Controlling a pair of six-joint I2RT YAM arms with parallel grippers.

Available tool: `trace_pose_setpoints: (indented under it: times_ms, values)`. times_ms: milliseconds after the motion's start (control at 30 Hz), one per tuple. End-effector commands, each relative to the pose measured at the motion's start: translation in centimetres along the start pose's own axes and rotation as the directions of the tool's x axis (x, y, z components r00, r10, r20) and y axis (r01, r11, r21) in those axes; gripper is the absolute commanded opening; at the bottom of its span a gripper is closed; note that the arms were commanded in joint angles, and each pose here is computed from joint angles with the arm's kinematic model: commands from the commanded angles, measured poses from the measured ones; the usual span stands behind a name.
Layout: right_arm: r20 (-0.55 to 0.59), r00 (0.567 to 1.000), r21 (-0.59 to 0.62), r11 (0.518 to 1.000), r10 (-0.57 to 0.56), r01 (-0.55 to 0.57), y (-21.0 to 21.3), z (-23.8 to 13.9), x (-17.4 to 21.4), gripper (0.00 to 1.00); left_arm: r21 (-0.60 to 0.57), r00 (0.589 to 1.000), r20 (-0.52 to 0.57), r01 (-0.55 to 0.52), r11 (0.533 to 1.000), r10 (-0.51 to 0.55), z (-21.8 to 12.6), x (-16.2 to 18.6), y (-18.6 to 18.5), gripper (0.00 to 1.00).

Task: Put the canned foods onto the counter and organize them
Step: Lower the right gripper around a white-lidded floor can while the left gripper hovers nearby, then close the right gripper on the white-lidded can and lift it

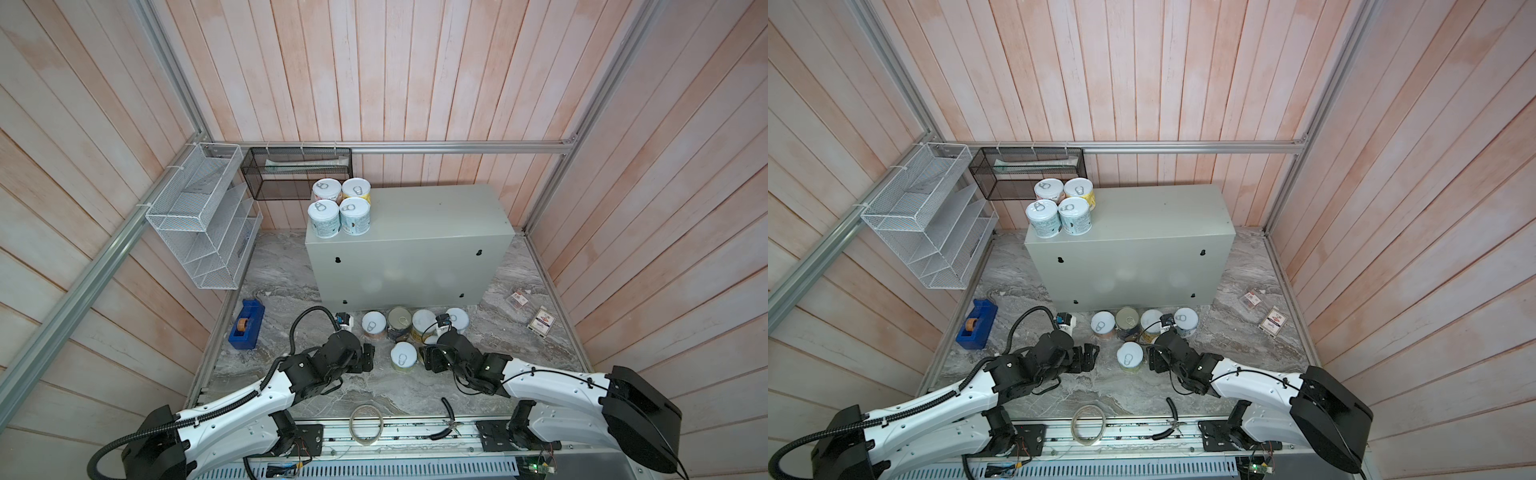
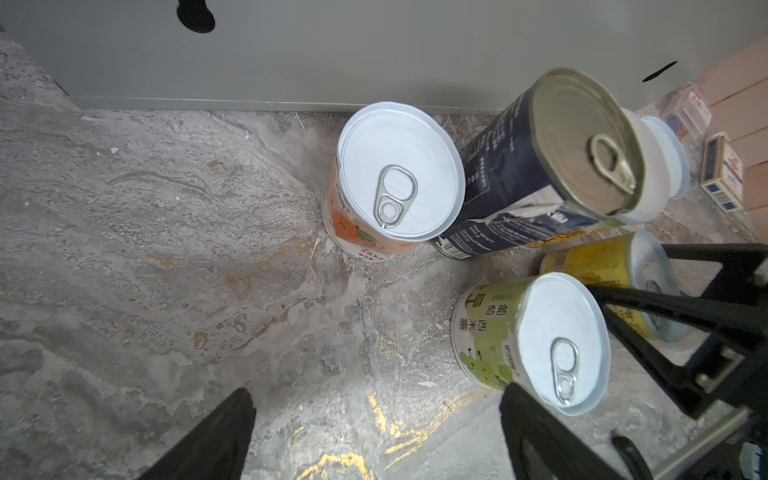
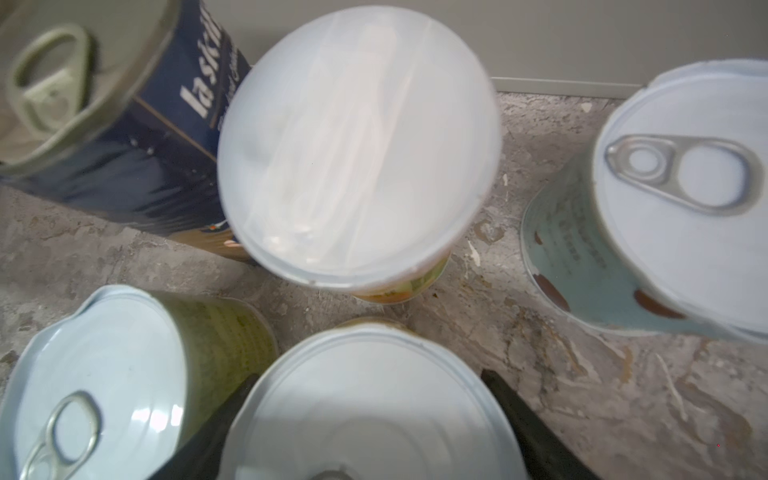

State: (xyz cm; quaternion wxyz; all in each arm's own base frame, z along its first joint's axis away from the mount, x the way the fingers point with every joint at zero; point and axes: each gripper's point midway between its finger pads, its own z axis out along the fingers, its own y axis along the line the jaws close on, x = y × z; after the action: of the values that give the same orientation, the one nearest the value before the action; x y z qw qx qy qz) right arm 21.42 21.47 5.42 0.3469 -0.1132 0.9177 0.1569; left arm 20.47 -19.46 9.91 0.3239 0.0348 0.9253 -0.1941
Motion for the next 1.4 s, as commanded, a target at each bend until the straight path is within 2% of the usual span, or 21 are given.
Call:
trace_pose_setpoints:
  times_ms: [0, 467, 500, 600, 733, 933, 1133, 1167, 1200, 1367]
  values:
    - [-0.072, 0.997, 0.058, 0.998, 0.003, 0.001, -1.2, -0.2, 1.3, 0.00, -0.009, 1.000, 0.024, 0.020, 1.000, -0.020, 0.2, -0.2, 0.2, 0.95]
    - [-0.153, 0.988, 0.137, 0.989, -0.034, 0.055, -1.3, 0.5, 1.0, 0.01, -0.018, 0.999, 0.030, 0.017, 1.000, -0.017, 0.5, 0.3, 0.8, 0.94]
    - [-0.163, 0.986, 0.137, 0.989, -0.033, 0.056, -1.2, 0.6, 1.2, 0.11, -0.018, 0.999, 0.030, 0.018, 1.000, -0.017, 0.5, 0.3, 0.8, 0.94]
    - [-0.173, 0.985, 0.133, 0.990, -0.029, 0.052, -1.0, 0.6, 1.4, 0.29, -0.020, 1.000, 0.027, 0.013, 1.000, -0.013, 0.5, 0.4, 0.9, 0.95]
    - [-0.169, 0.985, 0.126, 0.991, -0.032, 0.054, -0.6, 0.3, 1.2, 0.45, -0.018, 0.999, 0.032, 0.011, 1.000, -0.010, 0.5, 0.3, 0.9, 0.95]
    - [-0.183, 0.983, 0.127, 0.990, -0.033, 0.056, -0.4, 0.1, 1.6, 0.63, -0.012, 0.999, 0.033, 0.003, 1.000, -0.002, 0.6, 0.2, 0.6, 0.95]
    - [-0.191, 0.981, 0.119, 0.991, -0.030, 0.053, 0.0, 0.2, 1.9, 0.72, -0.021, 0.999, 0.041, -0.010, 1.000, 0.010, 0.4, -0.1, 0.7, 0.95]
    - [-0.194, 0.981, 0.121, 0.991, -0.027, 0.051, -0.1, 0.2, 2.0, 0.81, -0.021, 0.999, 0.044, -0.010, 1.000, 0.010, 0.4, -0.2, 0.7, 0.95]
    - [-0.199, 0.980, 0.127, 0.991, -0.025, 0.051, -0.2, 0.3, 2.1, 0.85, -0.020, 0.999, 0.047, -0.008, 1.000, 0.009, 0.4, -0.2, 0.7, 0.95]
    - [-0.204, 0.979, 0.113, 0.993, -0.014, 0.037, -0.1, 0.4, 2.7, 0.88, -0.009, 0.999, 0.045, -0.003, 1.000, 0.003, 0.4, -0.1, 0.6, 0.95]
